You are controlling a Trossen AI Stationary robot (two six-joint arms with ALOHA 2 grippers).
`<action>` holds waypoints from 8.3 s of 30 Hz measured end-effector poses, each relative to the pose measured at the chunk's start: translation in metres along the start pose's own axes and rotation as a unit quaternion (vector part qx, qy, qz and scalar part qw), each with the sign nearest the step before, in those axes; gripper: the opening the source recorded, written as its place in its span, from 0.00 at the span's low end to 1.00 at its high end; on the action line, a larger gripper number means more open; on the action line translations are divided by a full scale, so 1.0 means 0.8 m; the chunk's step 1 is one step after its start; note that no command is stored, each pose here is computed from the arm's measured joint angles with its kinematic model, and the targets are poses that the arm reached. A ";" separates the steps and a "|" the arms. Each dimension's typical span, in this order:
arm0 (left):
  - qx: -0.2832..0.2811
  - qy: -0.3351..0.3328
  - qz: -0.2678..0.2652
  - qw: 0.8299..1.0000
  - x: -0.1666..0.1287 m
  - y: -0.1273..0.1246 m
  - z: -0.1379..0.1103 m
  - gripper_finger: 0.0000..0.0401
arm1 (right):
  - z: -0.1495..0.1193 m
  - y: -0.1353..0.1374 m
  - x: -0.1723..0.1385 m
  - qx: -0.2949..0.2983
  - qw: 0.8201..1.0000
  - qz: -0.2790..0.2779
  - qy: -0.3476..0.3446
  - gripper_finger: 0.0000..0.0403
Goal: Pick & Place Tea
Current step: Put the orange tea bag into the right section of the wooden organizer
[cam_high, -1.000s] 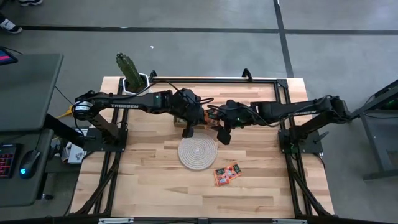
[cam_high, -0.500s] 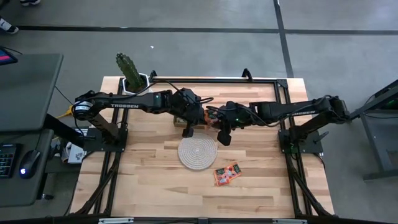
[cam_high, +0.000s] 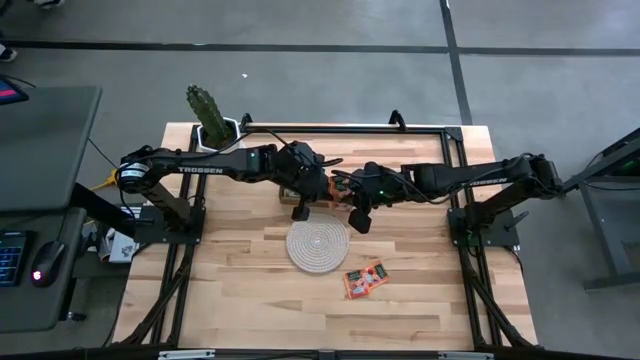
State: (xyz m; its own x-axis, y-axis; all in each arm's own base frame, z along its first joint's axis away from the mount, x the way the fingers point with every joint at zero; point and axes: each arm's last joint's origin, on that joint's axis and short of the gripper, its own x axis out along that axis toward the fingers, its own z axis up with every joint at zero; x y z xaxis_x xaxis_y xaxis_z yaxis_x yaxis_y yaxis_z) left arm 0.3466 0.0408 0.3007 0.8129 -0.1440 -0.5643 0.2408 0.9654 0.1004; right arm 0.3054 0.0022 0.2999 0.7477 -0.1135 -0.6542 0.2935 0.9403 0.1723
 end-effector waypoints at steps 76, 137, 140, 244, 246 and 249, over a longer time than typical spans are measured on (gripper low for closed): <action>-0.070 -0.079 -0.018 0.994 -0.112 -0.014 -0.123 0.57 | -0.068 -0.143 0.106 0.044 0.999 0.016 0.022 0.29; -0.187 -0.080 -0.072 0.976 0.141 -0.201 -0.061 0.57 | -0.261 0.179 0.048 0.064 0.992 0.060 0.090 0.00; -0.197 -0.076 -0.073 0.975 0.155 -0.203 -0.064 0.57 | -0.270 0.183 0.048 0.067 0.992 0.057 0.093 0.00; -0.464 0.059 -0.027 0.883 0.212 -0.205 -0.094 0.02 | -0.271 0.173 0.102 0.096 0.989 0.062 0.095 0.00; -0.463 0.059 -0.027 0.884 0.212 -0.205 -0.094 0.01 | -0.271 0.173 0.102 0.097 0.988 0.065 0.097 0.00; -0.449 0.058 -0.027 0.891 0.212 -0.205 -0.094 0.00 | -0.270 0.175 0.102 0.101 0.988 0.076 0.094 0.00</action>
State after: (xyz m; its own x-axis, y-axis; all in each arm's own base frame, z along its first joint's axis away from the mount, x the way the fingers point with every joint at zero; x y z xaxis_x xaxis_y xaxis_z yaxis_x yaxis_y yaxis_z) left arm 0.4053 -0.1252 0.1265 0.7397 -0.2219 -0.6353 -0.2862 0.7507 -0.5954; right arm 0.2789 0.1941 0.1121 0.6741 0.1028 -0.7315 0.3142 0.8563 0.4099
